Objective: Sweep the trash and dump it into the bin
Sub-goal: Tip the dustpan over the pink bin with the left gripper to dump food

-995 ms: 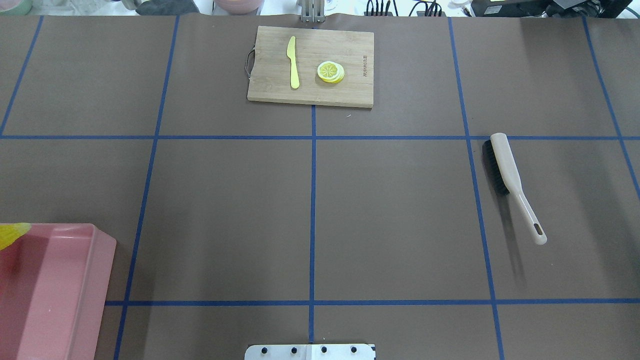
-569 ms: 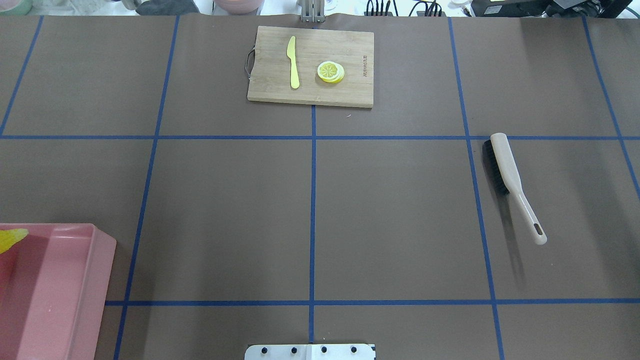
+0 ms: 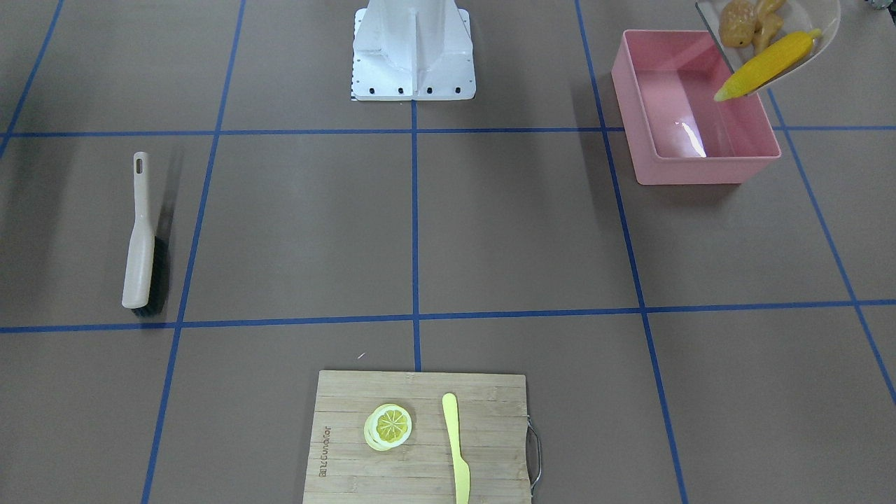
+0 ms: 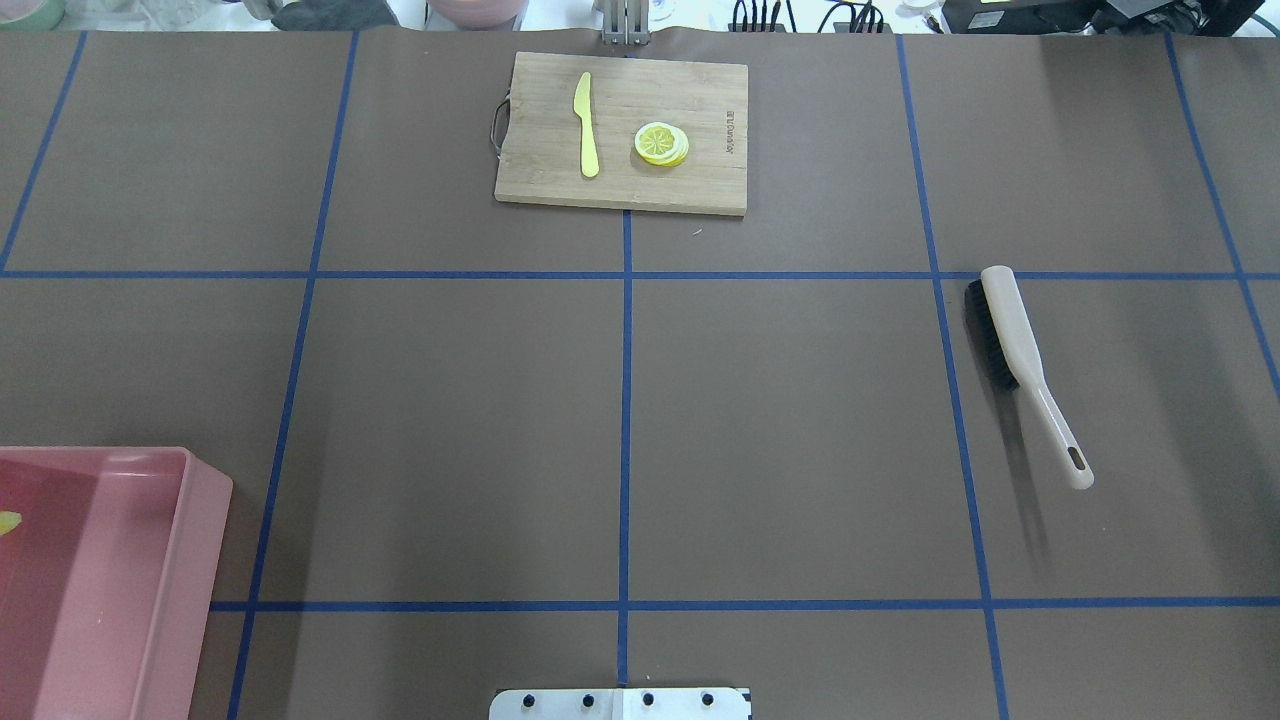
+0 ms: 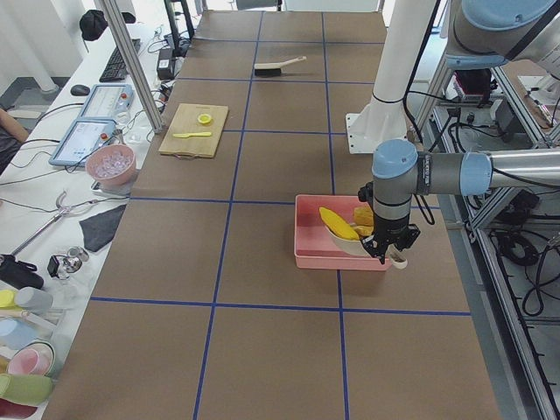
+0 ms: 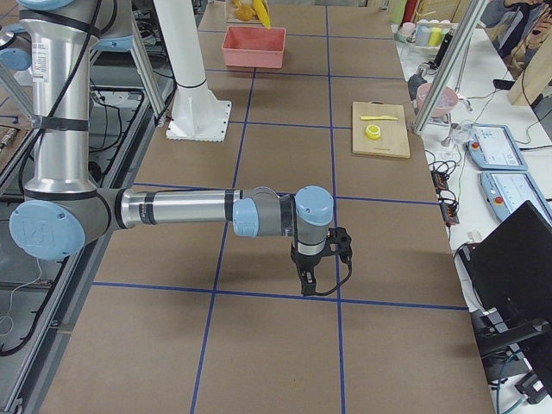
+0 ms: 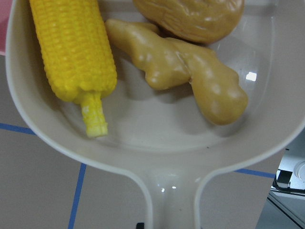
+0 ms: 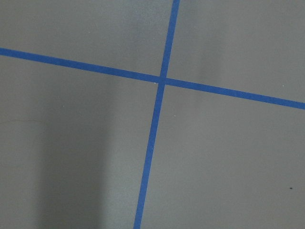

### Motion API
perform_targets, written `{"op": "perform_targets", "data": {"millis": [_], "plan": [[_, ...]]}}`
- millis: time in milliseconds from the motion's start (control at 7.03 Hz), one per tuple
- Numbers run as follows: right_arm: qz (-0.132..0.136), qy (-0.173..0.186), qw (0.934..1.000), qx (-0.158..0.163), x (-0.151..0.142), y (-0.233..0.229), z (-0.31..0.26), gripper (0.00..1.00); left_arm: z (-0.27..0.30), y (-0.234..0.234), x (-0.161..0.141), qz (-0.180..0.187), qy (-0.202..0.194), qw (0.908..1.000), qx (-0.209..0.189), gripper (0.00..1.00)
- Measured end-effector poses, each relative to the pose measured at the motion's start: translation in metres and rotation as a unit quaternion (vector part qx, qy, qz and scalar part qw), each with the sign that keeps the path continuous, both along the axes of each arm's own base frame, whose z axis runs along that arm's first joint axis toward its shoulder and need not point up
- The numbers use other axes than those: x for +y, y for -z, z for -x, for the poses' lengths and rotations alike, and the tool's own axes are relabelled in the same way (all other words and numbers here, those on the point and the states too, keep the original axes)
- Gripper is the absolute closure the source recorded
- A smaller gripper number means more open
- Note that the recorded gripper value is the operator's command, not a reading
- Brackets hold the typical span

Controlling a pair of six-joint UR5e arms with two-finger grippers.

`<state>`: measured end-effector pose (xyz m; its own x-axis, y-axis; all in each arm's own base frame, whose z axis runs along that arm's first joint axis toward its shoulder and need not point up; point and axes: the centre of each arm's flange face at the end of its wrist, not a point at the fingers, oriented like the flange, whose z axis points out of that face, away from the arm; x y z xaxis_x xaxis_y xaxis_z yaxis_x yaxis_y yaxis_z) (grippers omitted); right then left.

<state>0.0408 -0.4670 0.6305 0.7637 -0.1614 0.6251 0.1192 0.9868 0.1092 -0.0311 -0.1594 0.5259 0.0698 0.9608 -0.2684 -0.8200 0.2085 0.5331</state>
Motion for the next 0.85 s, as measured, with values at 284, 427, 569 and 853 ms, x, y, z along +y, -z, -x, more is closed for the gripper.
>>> {"op": "perform_targets", "data": {"millis": [284, 427, 569, 853], "plan": [[0.001, 0.000, 1.0000, 0.000, 0.000, -0.001, 0.000, 0.00, 0.001, -0.004, 0.002, 0.005, -0.007, 0.9997, -0.021, 1.00], [0.002, 0.000, 1.0000, 0.000, 0.001, -0.002, 0.000, 0.00, 0.000, -0.006, 0.001, 0.006, -0.014, 0.9994, -0.031, 1.00], [0.003, 0.000, 1.0000, 0.001, 0.001, -0.003, 0.000, 0.00, -0.003, -0.006, -0.001, 0.008, -0.018, 0.9991, -0.038, 1.00], [0.004, 0.000, 1.0000, 0.000, 0.001, -0.003, 0.000, 0.00, -0.012, -0.003, -0.009, 0.011, -0.020, 0.9986, -0.047, 1.00]]}}
